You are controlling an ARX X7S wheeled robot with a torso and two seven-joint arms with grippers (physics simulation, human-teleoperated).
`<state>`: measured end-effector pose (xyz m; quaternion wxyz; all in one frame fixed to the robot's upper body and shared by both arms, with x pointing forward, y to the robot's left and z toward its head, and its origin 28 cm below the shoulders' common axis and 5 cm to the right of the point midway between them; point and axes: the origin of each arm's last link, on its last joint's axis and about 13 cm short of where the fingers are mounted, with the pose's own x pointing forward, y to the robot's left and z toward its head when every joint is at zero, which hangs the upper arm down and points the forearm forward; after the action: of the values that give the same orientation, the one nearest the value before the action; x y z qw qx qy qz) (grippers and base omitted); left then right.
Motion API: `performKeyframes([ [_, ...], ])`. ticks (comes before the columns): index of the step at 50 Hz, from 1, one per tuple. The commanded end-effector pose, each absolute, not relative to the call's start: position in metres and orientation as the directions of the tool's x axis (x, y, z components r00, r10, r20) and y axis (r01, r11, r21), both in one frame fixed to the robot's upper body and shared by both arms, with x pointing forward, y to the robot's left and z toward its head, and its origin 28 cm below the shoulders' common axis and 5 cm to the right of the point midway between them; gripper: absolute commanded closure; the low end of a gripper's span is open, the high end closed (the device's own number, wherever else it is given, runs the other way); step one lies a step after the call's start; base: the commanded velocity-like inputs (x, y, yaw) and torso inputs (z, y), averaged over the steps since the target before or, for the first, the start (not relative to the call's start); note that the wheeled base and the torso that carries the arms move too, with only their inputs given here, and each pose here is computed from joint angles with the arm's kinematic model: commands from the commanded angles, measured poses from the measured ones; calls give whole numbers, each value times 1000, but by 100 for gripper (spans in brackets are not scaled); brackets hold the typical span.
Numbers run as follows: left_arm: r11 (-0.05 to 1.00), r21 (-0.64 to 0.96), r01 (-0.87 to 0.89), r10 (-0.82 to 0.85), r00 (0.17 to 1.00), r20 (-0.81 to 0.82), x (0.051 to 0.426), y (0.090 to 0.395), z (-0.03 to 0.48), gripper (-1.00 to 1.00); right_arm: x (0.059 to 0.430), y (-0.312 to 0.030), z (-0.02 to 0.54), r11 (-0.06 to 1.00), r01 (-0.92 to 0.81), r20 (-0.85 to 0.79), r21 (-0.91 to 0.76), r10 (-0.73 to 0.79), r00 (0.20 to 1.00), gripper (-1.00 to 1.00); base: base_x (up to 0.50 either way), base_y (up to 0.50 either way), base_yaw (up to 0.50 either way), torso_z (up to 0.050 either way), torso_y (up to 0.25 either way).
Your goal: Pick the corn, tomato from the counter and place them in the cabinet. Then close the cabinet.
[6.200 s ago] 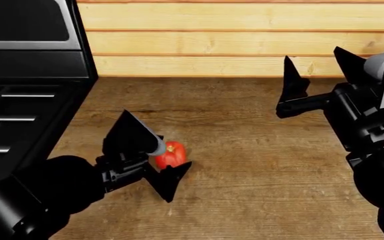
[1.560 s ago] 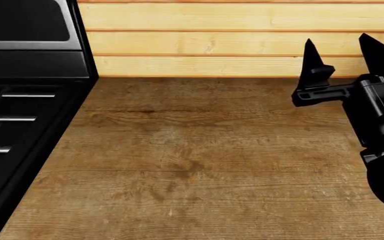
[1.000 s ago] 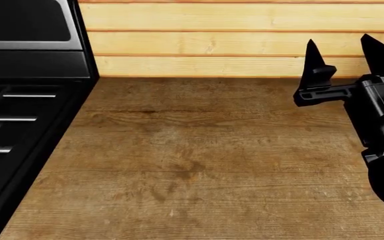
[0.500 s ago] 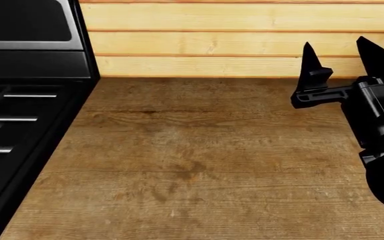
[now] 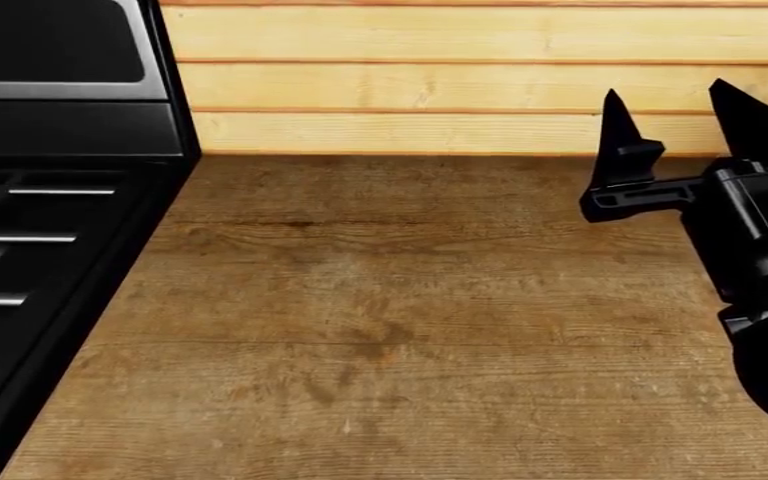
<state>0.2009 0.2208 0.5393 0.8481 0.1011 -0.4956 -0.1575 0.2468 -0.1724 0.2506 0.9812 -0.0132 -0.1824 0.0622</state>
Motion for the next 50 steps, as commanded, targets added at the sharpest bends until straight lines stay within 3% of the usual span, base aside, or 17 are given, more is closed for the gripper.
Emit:
performKeyframes([
  [1, 892, 416, 176, -450, 415, 790, 175, 217, 495, -100, 243, -172, 237, 990, -125, 289, -63, 138, 947, -100, 0, 0, 0, 0, 0],
  [9, 855, 465, 229, -514, 491, 703, 177, 221, 457, -100, 241, -173, 240, 991, -120, 296, -66, 135, 946, -100, 0, 0, 0, 0, -4],
  [23, 769, 535, 351, -561, 772, 300, 202, 234, 400, -100, 240, -173, 243, 990, -121, 297, -69, 136, 945, -100, 0, 0, 0, 0, -2],
  [28, 710, 561, 426, -604, 778, 174, 206, 236, 381, -100, 239, -173, 243, 991, -120, 298, -67, 134, 945, -100, 0, 0, 0, 0, -2],
  [35, 571, 592, 568, -715, 699, 19, 209, 234, 354, -100, 241, -173, 242, 990, -120, 296, -68, 135, 946, -100, 0, 0, 0, 0, 0],
  [50, 724, 359, 589, -636, 772, 18, 248, 243, 316, -100, 239, -174, 244, 991, -119, 312, -67, 134, 941, -100, 0, 0, 0, 0, 0],
])
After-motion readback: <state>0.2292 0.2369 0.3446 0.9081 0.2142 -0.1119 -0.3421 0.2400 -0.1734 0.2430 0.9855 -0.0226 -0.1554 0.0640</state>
